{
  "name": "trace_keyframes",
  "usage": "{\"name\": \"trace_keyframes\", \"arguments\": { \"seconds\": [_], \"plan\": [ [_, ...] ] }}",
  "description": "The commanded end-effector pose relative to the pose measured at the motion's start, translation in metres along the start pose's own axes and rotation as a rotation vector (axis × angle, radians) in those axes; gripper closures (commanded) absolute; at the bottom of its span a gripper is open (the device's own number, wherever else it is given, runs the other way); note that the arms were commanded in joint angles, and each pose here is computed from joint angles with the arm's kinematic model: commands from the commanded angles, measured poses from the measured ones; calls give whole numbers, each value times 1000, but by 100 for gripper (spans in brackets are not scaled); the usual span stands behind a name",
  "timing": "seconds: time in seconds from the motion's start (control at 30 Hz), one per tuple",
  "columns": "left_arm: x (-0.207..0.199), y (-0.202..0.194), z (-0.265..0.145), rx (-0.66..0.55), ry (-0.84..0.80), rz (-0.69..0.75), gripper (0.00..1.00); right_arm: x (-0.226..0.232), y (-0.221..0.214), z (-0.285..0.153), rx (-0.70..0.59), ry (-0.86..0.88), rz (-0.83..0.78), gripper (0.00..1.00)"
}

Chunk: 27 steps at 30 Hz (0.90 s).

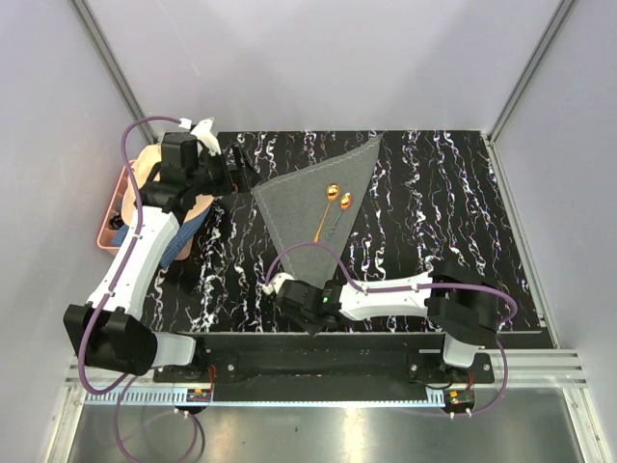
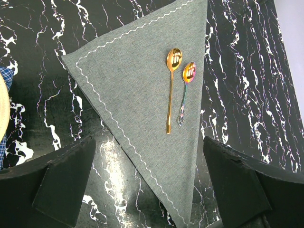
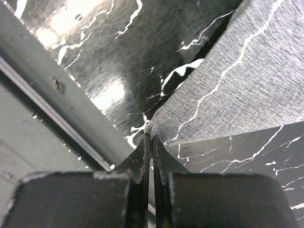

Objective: Fold the napkin, place the utensils inside, and roll it up
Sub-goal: Fold the napkin

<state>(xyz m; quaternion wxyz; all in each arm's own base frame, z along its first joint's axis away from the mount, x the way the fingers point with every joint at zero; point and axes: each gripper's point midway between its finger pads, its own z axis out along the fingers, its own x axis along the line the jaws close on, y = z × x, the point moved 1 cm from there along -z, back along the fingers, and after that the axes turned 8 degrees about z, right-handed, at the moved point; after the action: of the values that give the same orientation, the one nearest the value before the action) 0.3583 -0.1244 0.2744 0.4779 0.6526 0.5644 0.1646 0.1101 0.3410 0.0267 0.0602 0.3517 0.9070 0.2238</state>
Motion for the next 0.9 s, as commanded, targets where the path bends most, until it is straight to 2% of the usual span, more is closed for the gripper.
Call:
{"name": "trace_keyframes", "arguments": {
  "seconds": [0.0, 0.23, 0.33, 0.4, 0.5, 0.77, 0.87],
  "plan": [
    [-6, 15, -11, -70, -13, 32, 1, 21, 1, -13, 32, 80, 1, 100],
    [-5, 16, -12, -78, -3, 36, 1, 67, 33, -55, -13, 284, -4, 100],
    [-5, 17, -13, -82, 2, 40, 1, 56, 48, -66, -76, 230, -43, 100],
    [-4, 17, -13, -83, 7, 42, 1, 33, 56, -66, -116, 112, -79, 100],
    [-3, 17, -14, -84, 13, 44, 1, 2, 68, -67, -137, 29, -71, 100],
    [-1, 18, -14, -86, 21, 47, 1, -109, 104, -59, -231, -169, 58, 100],
    [0, 17, -13, -87, 25, 48, 1, -134, 110, -50, -241, -197, 71, 100]
  ]
}}
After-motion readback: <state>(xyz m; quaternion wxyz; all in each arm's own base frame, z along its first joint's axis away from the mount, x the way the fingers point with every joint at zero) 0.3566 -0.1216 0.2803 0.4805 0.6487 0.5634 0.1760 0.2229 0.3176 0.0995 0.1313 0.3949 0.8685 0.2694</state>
